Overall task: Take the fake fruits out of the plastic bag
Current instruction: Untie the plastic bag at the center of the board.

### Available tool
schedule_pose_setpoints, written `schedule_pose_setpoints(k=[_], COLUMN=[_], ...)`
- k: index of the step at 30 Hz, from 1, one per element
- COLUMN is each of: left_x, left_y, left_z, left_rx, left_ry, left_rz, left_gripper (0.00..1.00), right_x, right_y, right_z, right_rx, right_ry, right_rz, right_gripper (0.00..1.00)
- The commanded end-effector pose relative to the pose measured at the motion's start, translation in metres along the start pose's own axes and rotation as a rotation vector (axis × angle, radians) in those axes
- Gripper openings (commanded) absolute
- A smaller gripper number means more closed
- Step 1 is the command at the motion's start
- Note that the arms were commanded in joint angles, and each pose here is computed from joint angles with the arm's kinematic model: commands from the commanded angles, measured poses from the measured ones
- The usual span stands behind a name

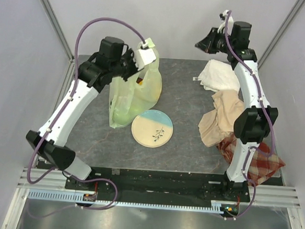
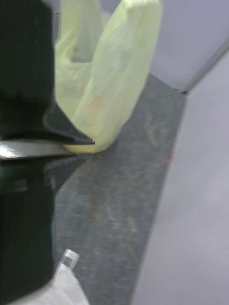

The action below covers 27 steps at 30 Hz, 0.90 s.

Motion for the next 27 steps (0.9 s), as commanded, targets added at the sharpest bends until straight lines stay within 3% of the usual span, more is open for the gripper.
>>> schedule_pose_setpoints(k=[1,3,4,5,12,22,27], left_x=[-0.051,-0.053,-0.062,-0.059,-0.063,-0.07,-0.072], left_y=[0.015,0.034,0.037,0.05,0.078,0.079,0.079], left_z=[-0.039,-0.074,-0.083,-0.102,-0.119,-0.117,-0.117], left_rx=[-0.019,-0.148,-0.18,-0.251,-0.444,-0.486,-0.482], left_ry=[0.126,0.229,0.233,0.275,0.171,0.133,0.122], left_rz=[0.018,0.072,0.068,0.105,0.181,0.177,0.175], left_gripper=[0.01,0.02,0.01,0.02,0.02,0.01,0.02], right_x=[0.001,0.013,0.017,0.023,0.04,0.088,0.113], right_y=[0.045,0.06,0.063,0.068,0.085,0.113,0.097], right_z=[0.03,0.053,0.062,0.07,0.153,0.158,0.169], right_rx=[0.043,0.034,0.027,0.031,-0.144,-0.22,-0.226], right_ry=[-0.148,-0.215,-0.242,-0.264,-0.479,-0.289,-0.195], right_rz=[0.17,0.217,0.226,0.239,0.251,0.158,0.041], right_gripper=[0.44,0.67,0.91,0.98,0.98,0.98,0.98])
Point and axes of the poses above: each gripper's point midway between its finger pads, its own x axis out along the fingers, its own z axis along the line the jaws close on, y = z × x, the point moved 6 cm from there along -x, back along the fingers, and after that the axes turned 8 degrees about x, right-handed, at the moved point
